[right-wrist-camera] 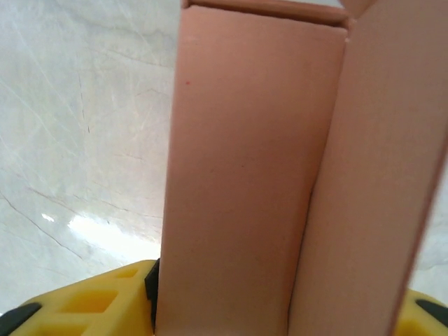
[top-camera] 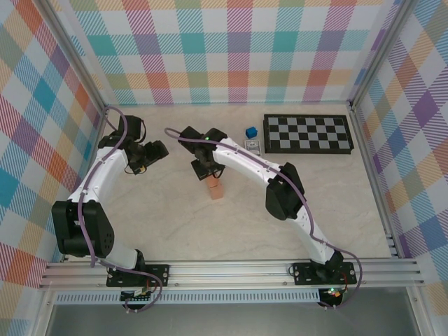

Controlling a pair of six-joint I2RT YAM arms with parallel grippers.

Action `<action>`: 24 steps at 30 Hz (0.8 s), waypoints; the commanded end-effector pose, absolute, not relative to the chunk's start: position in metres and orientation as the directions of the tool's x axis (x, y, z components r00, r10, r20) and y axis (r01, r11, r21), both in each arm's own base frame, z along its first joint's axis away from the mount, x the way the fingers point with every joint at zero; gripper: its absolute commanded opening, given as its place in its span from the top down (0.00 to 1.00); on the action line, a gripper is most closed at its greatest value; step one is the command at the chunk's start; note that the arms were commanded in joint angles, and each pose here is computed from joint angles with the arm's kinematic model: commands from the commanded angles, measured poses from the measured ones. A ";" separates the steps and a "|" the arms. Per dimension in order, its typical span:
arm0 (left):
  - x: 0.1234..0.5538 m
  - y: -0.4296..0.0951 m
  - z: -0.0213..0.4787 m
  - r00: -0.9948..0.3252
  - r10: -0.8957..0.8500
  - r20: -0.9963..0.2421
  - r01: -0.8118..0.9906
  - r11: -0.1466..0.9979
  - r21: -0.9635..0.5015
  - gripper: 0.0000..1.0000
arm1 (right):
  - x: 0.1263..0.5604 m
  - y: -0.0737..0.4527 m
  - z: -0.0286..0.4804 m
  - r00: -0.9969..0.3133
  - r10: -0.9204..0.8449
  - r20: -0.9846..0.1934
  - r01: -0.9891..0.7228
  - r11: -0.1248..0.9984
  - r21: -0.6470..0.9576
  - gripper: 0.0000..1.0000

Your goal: Fold the paper box

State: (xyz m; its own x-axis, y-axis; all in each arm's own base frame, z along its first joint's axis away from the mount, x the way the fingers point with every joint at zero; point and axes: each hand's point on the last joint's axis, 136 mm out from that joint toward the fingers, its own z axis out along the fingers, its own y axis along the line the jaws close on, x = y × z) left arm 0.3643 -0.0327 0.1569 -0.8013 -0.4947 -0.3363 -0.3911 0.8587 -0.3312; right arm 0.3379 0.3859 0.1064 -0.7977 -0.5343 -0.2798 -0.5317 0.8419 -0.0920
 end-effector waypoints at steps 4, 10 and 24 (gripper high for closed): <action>0.363 -0.026 0.157 -0.802 -0.493 -0.338 -0.394 0.861 -0.321 0.17 | 0.314 0.385 0.122 -0.526 -0.811 -0.256 -0.819 0.564 -0.103 0.60; 0.363 -0.029 0.155 -0.811 -0.481 -0.332 -0.375 0.864 -0.334 0.17 | 0.264 0.371 0.121 -0.259 -0.933 -0.251 -0.966 0.248 0.074 0.54; 0.356 -0.037 0.139 -0.819 -0.491 -0.298 -0.376 0.850 -0.369 0.17 | 0.248 0.333 0.112 0.199 -0.935 -0.294 -0.980 -0.188 -0.067 0.55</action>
State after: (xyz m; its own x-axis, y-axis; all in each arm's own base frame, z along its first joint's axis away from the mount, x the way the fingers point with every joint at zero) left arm 0.3569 -0.0387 0.1397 -0.8284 -0.4720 -0.3015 -0.3664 0.8639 -0.3456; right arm 0.2461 0.3315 0.1168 0.0568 -0.9519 -0.3010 -0.9983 -0.0508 -0.0279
